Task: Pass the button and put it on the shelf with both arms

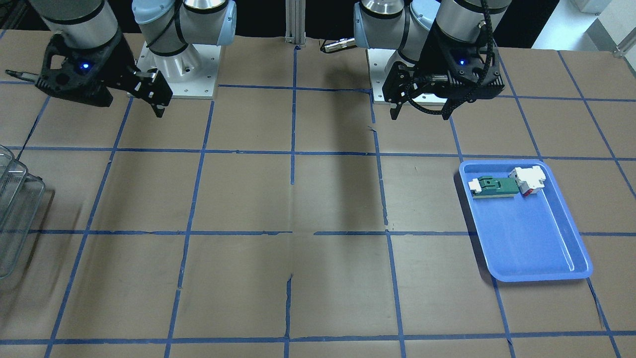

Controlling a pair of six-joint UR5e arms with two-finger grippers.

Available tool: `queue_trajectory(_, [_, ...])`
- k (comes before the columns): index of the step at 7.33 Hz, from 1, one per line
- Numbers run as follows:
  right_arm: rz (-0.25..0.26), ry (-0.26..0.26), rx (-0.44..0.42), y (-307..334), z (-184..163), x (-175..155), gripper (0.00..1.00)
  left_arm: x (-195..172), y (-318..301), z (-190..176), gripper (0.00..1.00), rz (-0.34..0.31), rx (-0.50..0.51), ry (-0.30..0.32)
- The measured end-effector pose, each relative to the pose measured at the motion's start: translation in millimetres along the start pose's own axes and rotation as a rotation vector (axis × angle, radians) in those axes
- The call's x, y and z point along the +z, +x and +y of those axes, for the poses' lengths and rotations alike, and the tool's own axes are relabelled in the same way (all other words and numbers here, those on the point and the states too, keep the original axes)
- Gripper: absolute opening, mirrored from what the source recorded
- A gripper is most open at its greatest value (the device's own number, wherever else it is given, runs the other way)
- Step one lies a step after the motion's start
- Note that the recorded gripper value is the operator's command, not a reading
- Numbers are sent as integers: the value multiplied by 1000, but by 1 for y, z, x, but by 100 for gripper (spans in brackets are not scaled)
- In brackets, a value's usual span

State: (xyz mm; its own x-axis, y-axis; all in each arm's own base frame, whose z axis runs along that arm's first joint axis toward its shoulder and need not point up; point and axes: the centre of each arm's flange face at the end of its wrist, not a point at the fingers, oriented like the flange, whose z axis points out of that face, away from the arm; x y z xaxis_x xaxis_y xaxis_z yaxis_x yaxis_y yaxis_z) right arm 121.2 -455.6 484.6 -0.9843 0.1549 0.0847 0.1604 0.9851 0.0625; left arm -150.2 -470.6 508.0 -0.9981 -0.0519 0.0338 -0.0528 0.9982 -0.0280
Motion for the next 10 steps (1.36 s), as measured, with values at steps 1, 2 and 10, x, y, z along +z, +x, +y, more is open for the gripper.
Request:
queue_trajectory(1, [-7,16,-29,-11,14,-5,100,0,-1,0,100,0,-2,-2])
queue_trajectory(2, [-31,25,-42,-14,25,-10,100,0,-3,0,100,2,-2,-1])
queue_trajectory(10, [-75,30,-130,7,52,-7,100,-1,-7,-5,100,-7,87,6])
